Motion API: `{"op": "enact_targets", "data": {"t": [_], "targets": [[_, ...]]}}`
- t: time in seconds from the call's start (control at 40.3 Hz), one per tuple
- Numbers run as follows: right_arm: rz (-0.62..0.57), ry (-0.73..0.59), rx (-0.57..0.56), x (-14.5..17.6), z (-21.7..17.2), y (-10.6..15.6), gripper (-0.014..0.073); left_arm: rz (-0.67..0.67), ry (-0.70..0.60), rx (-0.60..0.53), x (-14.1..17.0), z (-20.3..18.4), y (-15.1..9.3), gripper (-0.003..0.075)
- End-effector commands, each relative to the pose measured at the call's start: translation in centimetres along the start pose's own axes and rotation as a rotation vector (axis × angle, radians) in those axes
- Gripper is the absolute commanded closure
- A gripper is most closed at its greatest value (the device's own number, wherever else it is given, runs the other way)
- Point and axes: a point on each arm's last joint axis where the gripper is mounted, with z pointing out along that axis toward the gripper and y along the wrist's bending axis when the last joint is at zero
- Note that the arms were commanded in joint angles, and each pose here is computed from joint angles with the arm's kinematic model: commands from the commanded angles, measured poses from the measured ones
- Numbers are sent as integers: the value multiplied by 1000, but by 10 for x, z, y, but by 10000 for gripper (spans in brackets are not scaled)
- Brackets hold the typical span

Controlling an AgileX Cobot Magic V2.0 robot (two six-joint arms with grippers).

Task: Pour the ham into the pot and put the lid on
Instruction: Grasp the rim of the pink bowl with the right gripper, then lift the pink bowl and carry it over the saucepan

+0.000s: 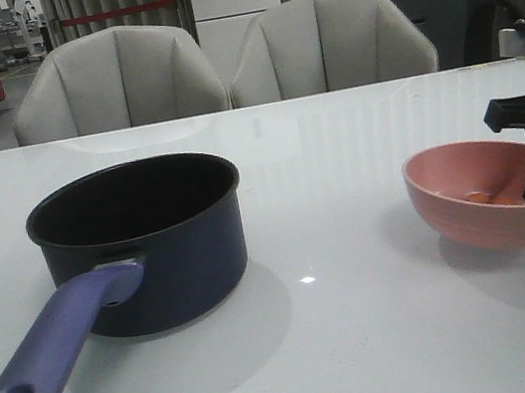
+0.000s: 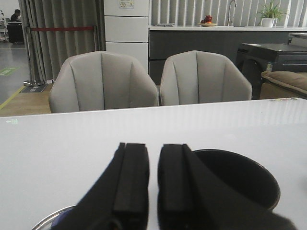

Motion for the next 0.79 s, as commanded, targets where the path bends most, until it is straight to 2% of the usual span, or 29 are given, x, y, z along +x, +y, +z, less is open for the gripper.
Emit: {"op": "enact_targets", "data": {"t": [0.0,0.223,0.348,0.546,0.77], "targets": [[5,-106,-22,-14,-17,6,453,-3,-104,3,-17,-1,0,566],[-2,-112,-59,-22,-36,15,460,-3,-102,3,-16,-1,0,566],[-62,-161,-80,-22,-59,30,460,-3,-102,3,-16,-1,0,566],[-183,-287,-132,-13,-101,71,457,-3,-102,3,-16,-1,0,566],[-389,-400,-184,14,-138,128,457,-3,-102,3,-16,-1,0,566]]}}
